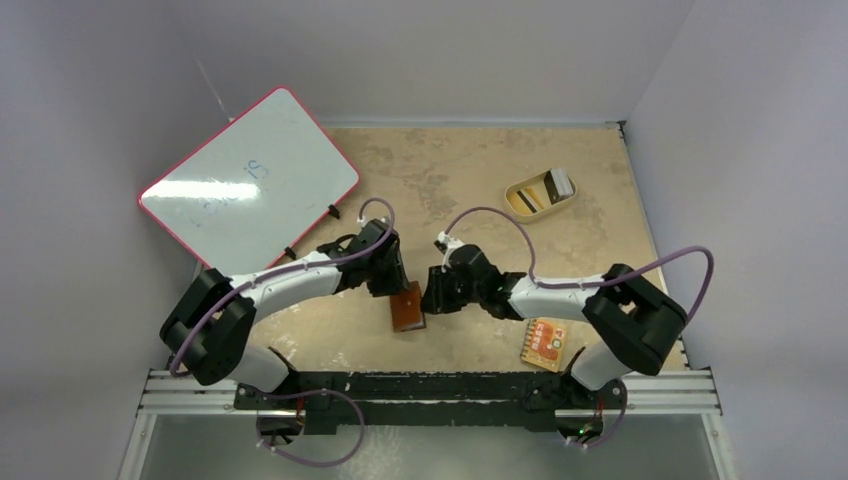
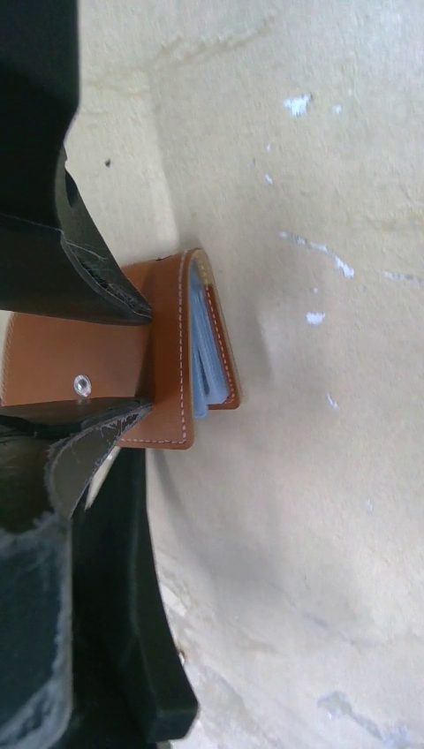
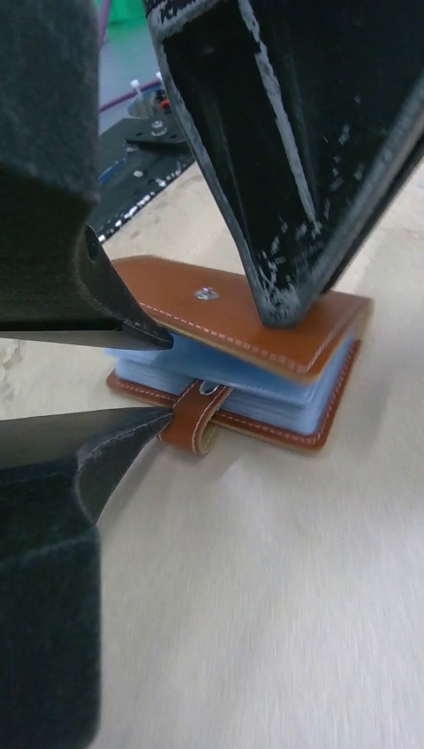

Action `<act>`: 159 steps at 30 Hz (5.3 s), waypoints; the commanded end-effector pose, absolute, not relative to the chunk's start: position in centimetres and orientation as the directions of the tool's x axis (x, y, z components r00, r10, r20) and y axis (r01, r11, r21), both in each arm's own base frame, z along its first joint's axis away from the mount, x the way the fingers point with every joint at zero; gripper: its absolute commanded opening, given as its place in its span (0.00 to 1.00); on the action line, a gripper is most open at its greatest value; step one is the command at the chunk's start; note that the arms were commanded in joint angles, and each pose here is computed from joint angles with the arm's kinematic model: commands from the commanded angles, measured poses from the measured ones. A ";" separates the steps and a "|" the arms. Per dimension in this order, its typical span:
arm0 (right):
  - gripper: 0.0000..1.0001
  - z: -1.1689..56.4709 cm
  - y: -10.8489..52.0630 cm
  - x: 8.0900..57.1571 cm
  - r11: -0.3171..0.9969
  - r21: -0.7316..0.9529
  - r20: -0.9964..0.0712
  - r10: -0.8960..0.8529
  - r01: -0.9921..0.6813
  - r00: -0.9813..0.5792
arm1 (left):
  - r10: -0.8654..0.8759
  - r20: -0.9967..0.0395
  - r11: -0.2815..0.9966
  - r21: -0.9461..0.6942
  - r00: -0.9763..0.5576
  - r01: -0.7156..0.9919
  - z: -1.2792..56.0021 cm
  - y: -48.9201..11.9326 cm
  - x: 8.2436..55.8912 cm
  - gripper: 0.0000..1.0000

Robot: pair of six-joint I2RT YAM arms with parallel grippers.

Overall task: Put the credit cards into the card holder
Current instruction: Close the card holder at the center of the board.

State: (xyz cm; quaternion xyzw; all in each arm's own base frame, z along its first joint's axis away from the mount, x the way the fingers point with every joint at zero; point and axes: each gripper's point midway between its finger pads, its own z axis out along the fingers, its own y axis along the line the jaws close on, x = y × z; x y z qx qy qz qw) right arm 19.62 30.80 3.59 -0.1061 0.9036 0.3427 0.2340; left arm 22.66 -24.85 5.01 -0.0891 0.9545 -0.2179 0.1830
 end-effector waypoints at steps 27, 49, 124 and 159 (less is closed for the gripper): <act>0.49 4.7 33.6 20.6 0.501 0.204 -0.681 -0.545 -0.841 -0.490 | -0.243 -0.235 0.865 -0.491 -0.941 -0.101 6.8 -22.5 21.4 0.33; 0.50 2.8 36.4 19.9 0.249 0.065 -0.751 -0.626 -0.966 -0.212 | -0.267 -0.139 0.876 -0.449 -0.954 -0.179 4.0 -18.9 19.0 0.34; 0.34 6.2 35.1 20.3 0.517 0.215 -0.887 -0.250 -0.828 -0.387 | -0.279 -0.254 0.922 -0.340 -0.926 -0.185 2.2 -18.4 23.1 0.21; 0.35 8.7 35.5 19.0 0.670 0.717 -0.426 0.203 -0.192 -0.882 | -0.275 -0.219 0.920 -0.341 -0.936 -0.191 3.2 -17.7 20.8 0.42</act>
